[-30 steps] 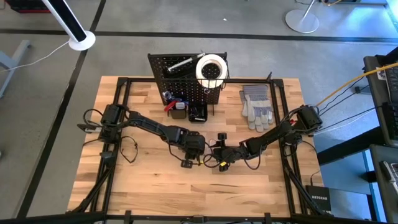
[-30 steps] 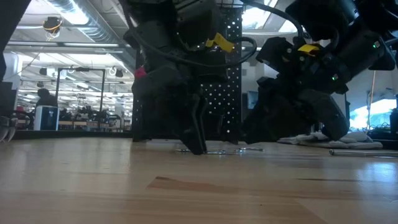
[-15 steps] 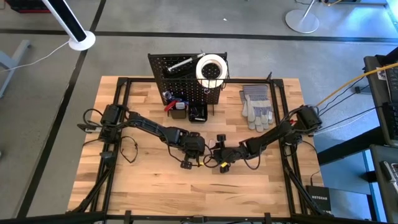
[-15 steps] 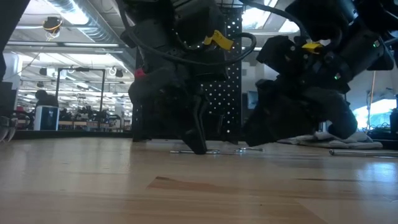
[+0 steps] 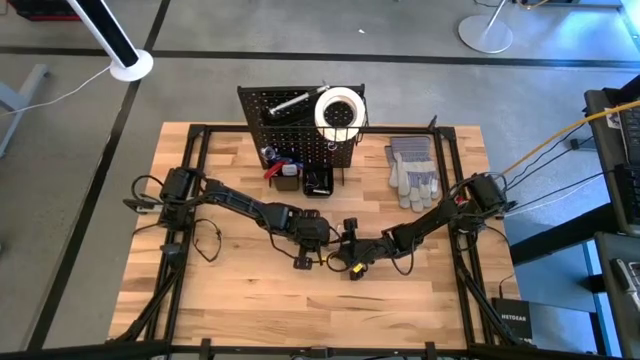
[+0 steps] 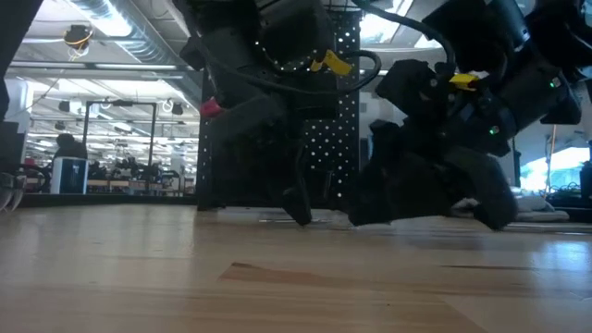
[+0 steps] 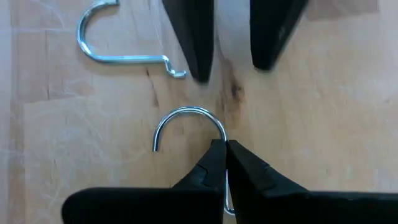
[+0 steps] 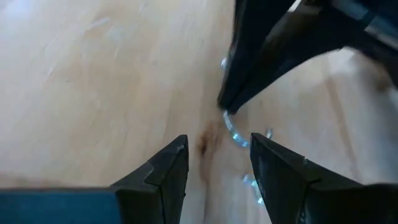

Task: Hang tools onto peg board
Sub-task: Put the pegboard hook into the right bin on the pegboard

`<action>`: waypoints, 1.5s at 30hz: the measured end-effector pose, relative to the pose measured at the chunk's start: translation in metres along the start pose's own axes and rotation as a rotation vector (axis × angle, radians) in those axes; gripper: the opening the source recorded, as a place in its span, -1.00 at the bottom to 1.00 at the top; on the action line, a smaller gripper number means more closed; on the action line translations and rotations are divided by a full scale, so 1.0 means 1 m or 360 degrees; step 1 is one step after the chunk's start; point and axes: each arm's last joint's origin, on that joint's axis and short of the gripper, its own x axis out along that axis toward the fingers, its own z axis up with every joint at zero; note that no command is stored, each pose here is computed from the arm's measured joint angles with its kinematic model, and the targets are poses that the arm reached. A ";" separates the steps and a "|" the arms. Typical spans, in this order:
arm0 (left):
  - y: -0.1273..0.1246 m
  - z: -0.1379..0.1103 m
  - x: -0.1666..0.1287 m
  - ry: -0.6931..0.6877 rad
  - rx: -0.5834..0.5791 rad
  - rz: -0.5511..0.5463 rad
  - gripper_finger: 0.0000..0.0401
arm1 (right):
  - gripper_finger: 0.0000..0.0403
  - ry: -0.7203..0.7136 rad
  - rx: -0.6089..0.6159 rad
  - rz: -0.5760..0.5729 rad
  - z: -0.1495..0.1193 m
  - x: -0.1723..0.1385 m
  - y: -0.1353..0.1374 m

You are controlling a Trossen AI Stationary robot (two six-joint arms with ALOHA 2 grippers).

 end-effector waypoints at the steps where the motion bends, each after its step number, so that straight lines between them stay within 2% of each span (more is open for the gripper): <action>1: 0.000 0.001 -0.001 -0.0011 -0.0005 -0.0001 -1.00 | -0.14 -0.0023 -0.0001 -0.0008 0.001 0.001 0.000; 10: -0.002 0.005 -0.009 -0.0057 -0.0023 -0.0017 -1.00 | -0.14 -0.0029 -0.0062 -0.0076 -0.004 0.008 -0.001; 17: -0.002 0.008 -0.010 -0.0107 -0.0030 -0.0022 -1.00 | -0.14 -0.0013 -0.0007 -0.0113 -0.005 0.020 -0.015; 23: -0.001 0.009 -0.010 -0.0111 -0.0035 -0.0023 -1.00 | -0.16 0.0007 0.0001 -0.0100 0.001 0.036 -0.016; 26: -0.001 0.008 -0.011 -0.0107 -0.0035 -0.0020 -1.00 | -0.29 0.0014 0.0004 -0.0119 0.001 0.037 -0.016; 31: 0.000 0.009 -0.012 -0.0106 -0.0045 -0.0010 -1.00 | -0.76 0.0063 0.0010 -0.0114 -0.002 0.037 -0.015; 33: 0.000 0.009 -0.013 -0.0104 -0.0103 -0.0014 -1.00 | -0.91 0.0072 0.0009 -0.0119 -0.002 0.036 -0.015; 37: 0.000 0.008 -0.020 -0.0071 -0.0210 -0.0018 -0.95 | -0.87 0.0067 0.0001 -0.0122 0.000 0.035 -0.016; 42: 0.002 0.007 -0.044 -0.0029 -0.0311 -0.0075 -0.68 | -0.95 0.0088 -0.0013 -0.0149 0.003 0.029 -0.019; 45: -0.003 0.004 -0.064 0.0023 -0.0361 -0.0087 -0.52 | -0.94 0.0096 -0.0008 -0.0160 0.008 0.022 -0.023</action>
